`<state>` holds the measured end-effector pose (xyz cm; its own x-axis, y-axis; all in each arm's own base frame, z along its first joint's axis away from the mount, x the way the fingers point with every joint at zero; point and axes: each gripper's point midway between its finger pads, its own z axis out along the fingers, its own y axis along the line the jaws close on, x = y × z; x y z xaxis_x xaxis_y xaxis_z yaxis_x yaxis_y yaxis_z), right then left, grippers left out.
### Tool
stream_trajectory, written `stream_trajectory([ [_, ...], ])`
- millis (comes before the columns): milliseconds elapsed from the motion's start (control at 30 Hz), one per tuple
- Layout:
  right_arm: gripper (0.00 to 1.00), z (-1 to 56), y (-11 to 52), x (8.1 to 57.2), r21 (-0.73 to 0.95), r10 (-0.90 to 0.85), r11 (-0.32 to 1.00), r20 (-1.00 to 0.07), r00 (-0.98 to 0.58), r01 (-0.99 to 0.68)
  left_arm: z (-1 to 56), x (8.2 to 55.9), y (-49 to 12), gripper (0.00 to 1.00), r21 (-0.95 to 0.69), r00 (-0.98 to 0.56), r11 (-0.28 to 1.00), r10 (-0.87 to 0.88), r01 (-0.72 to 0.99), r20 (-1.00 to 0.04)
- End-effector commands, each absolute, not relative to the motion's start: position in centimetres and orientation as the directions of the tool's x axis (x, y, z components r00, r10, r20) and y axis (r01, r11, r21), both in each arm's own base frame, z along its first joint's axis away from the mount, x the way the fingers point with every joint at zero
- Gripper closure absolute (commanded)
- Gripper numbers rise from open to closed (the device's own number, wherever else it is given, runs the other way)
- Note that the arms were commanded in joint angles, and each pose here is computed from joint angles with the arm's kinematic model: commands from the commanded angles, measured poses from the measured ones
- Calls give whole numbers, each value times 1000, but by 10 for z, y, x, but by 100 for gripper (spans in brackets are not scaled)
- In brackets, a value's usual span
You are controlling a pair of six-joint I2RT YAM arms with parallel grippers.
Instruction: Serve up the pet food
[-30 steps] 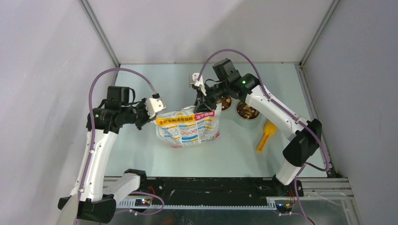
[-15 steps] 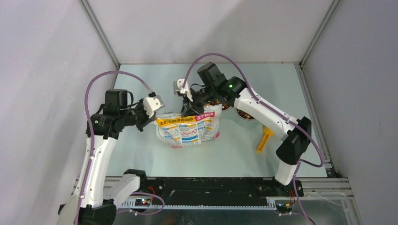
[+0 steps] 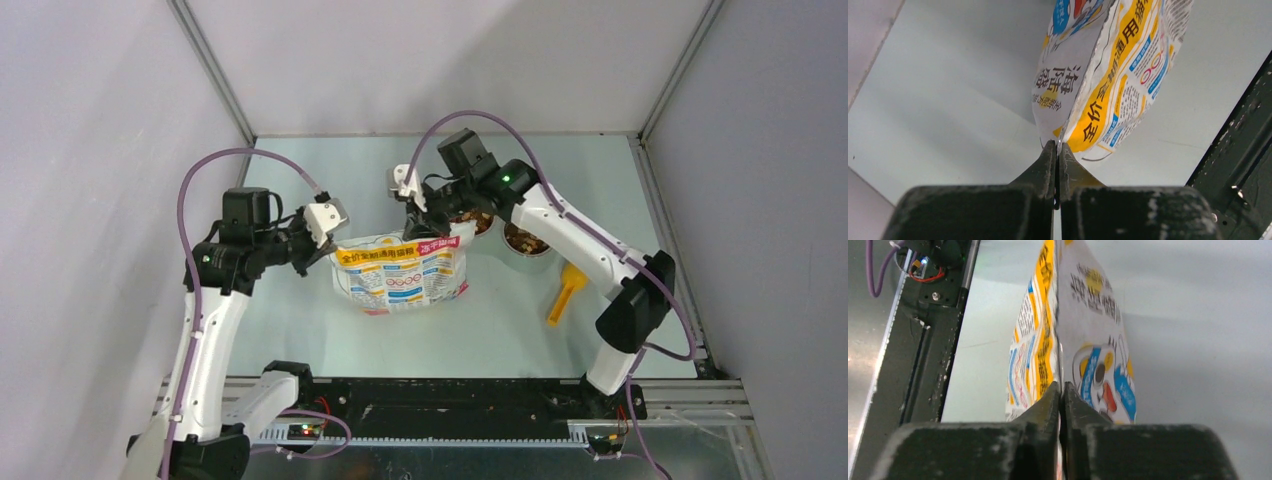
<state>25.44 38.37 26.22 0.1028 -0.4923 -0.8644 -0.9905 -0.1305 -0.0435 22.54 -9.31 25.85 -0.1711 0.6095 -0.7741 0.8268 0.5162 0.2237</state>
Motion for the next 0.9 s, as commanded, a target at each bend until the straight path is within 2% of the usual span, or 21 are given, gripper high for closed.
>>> stream_trajectory([
  [0,80,280,337,264,-98,-514,-47,-851,108,-994,273,241,-88,100,267,-143,565,577,781,-804],
  [33,62,283,330,266,-108,-517,-30,-849,108,-994,272,242,-87,100,268,-144,569,575,777,-805],
  [67,61,280,323,265,-110,-533,-26,-840,107,-994,272,243,-87,100,261,-152,577,570,774,-808],
  [133,84,281,307,264,-101,-545,-26,-833,99,-995,272,245,-85,100,263,-154,591,562,763,-813],
  [167,89,282,297,268,-93,-548,2,-833,77,-996,271,245,-85,100,261,-157,594,559,761,-814],
  [200,84,281,290,267,-70,-556,16,-830,49,-997,271,245,-84,100,260,-160,600,555,756,-816],
  [233,86,283,279,272,-67,-556,41,-831,33,-997,270,245,-83,100,260,-162,605,553,753,-817],
  [300,100,284,263,272,-43,-556,51,-831,7,-998,268,246,-81,100,250,-176,619,542,745,-821],
  [333,99,287,258,271,-20,-549,62,-835,-17,-998,269,247,-80,100,247,-179,629,535,737,-826],
  [400,78,290,243,280,3,-539,125,-840,-71,-992,268,248,-79,98,230,-194,651,512,723,-837],
  [433,62,293,239,281,5,-535,142,-841,-81,-990,268,247,-80,93,222,-196,654,503,723,-842],
  [467,56,297,231,287,12,-526,184,-844,-109,-983,269,246,-80,78,208,-207,664,490,718,-847],
  [500,49,304,228,291,11,-510,209,-852,-118,-978,272,244,-81,70,202,-209,669,480,715,-852],
  [533,48,309,217,300,41,-486,271,-857,-173,-962,275,243,-80,58,200,-212,675,476,710,-853],
  [567,42,318,211,307,41,-461,309,-868,-187,-950,278,241,-77,53,195,-228,697,466,690,-855],
  [600,36,322,195,320,90,-415,398,-870,-267,-913,284,241,-71,43,213,-233,721,465,659,-854],
  [633,32,329,187,329,92,-384,440,-880,-279,-893,287,240,-69,40,199,-251,747,443,634,-861],
  [667,18,334,167,340,129,-330,516,-883,-335,-847,295,242,-57,35,218,-258,787,429,577,-866],
  [733,3,345,139,355,153,-247,600,-898,-364,-785,308,244,-44,27,202,-269,849,366,488,-891],
  [867,0,363,78,385,149,-83,815,-926,-368,-560,340,254,-23,20,116,-244,939,201,323,-949],
])
